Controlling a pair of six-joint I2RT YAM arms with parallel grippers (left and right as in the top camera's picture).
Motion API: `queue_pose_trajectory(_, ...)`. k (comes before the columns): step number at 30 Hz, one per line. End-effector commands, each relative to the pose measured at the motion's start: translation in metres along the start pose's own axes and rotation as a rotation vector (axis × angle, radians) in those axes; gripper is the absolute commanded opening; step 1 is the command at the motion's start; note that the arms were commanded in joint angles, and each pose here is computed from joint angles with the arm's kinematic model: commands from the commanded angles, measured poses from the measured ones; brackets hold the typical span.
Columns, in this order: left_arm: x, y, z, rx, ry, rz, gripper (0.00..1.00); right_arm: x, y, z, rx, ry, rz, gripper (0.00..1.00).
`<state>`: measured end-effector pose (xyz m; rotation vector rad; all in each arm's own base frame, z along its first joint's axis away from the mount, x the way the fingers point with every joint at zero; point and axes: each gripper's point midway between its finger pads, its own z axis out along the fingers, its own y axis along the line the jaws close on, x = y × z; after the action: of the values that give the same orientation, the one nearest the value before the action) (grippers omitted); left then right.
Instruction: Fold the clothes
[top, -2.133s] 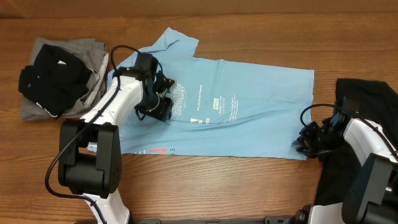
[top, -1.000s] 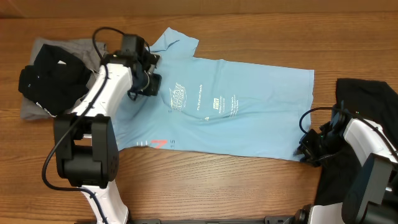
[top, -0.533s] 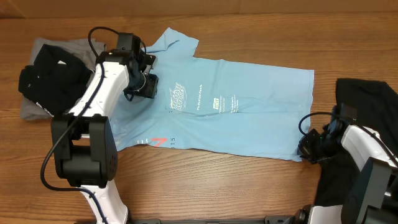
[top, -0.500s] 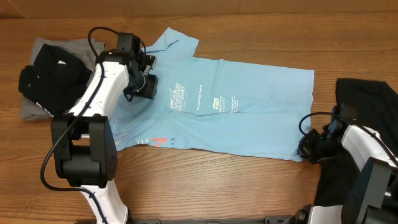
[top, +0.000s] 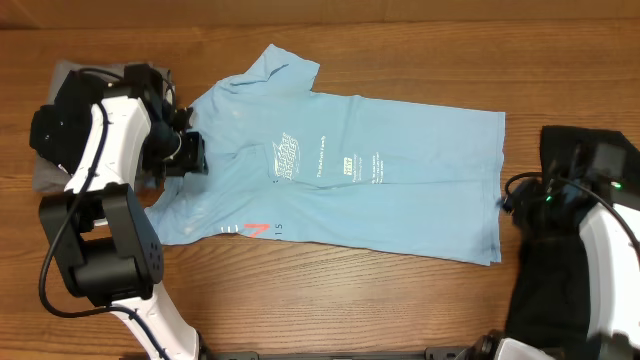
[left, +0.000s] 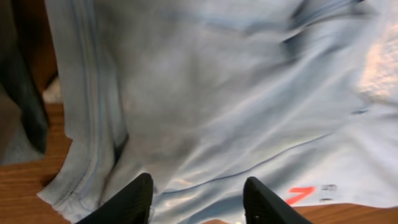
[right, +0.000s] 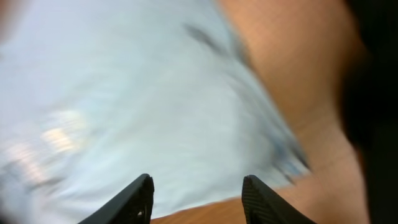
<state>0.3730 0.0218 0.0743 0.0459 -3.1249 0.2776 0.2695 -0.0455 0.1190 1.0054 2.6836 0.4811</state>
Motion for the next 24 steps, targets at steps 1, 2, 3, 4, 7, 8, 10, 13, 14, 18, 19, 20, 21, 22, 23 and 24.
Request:
queue_pose_trajectory(1,-0.043,-0.042,-0.065,0.100,-0.203,0.128,0.70,-0.021,0.064,-0.059,-0.249,-0.134,-0.197,0.56)
queue_pose_trajectory(2,-0.055,-0.051,-0.078,0.116,-0.260,0.157,0.75,-0.027,0.073,-0.069,-0.275,-0.158,-0.210,0.57)
queue_pose_trajectory(3,-0.068,-0.059,-0.091,0.121,-0.323,0.188,0.79,-0.032,0.082,-0.079,-0.306,-0.185,-0.230,0.59)
queue_pose_trajectory(4,-0.076,-0.063,-0.097,0.118,-0.358,0.204,0.79,-0.034,0.086,-0.082,-0.318,-0.196,-0.234,0.58)
queue_pose_trajectory(7,-0.108,-0.089,-0.113,0.104,-0.501,0.295,0.79,-0.045,0.093,-0.088,-0.346,-0.236,-0.209,0.59)
queue_pose_trajectory(8,-0.114,-0.095,-0.113,0.100,-0.522,0.313,0.79,-0.046,0.093,-0.088,-0.347,-0.237,-0.210,0.59)
queue_pose_trajectory(10,-0.130,-0.106,-0.107,0.069,-0.564,0.350,0.79,-0.046,0.093,-0.087,-0.345,-0.233,-0.208,0.60)
queue_pose_trajectory(13,-0.156,-0.124,-0.074,0.035,-0.584,0.381,0.79,-0.045,0.092,-0.084,-0.340,-0.220,-0.201,0.59)
queue_pose_trajectory(14,-0.164,-0.126,-0.065,0.035,-0.593,0.380,0.80,-0.045,0.091,-0.083,-0.336,-0.216,-0.198,0.60)
queue_pose_trajectory(18,-0.170,-0.129,-0.027,0.053,-0.539,0.345,0.83,-0.042,0.080,-0.072,-0.285,-0.178,-0.166,0.59)
queue_pose_trajectory(19,-0.165,-0.127,-0.022,0.052,-0.510,0.341,0.82,-0.039,0.070,-0.064,-0.241,-0.150,-0.141,0.57)
queue_pose_trajectory(20,-0.155,-0.122,-0.017,0.034,-0.461,0.333,0.78,-0.037,0.062,-0.057,-0.203,-0.124,-0.113,0.50)
queue_pose_trajectory(21,-0.145,-0.114,-0.017,0.001,-0.421,0.316,0.75,-0.032,0.048,-0.046,-0.143,-0.087,-0.076,0.43)
queue_pose_trajectory(22,-0.136,-0.107,-0.018,-0.031,-0.384,0.300,0.72,-0.029,0.039,-0.038,-0.105,-0.063,-0.054,0.41)
queue_pose_trajectory(23,-0.126,-0.101,-0.023,-0.054,-0.351,0.289,0.66,-0.025,0.027,-0.027,-0.056,-0.026,-0.019,0.40)
queue_pose_trajectory(24,-0.114,-0.094,-0.030,-0.075,-0.318,0.271,0.62,-0.019,0.018,-0.017,-0.022,0.012,0.013,0.35)
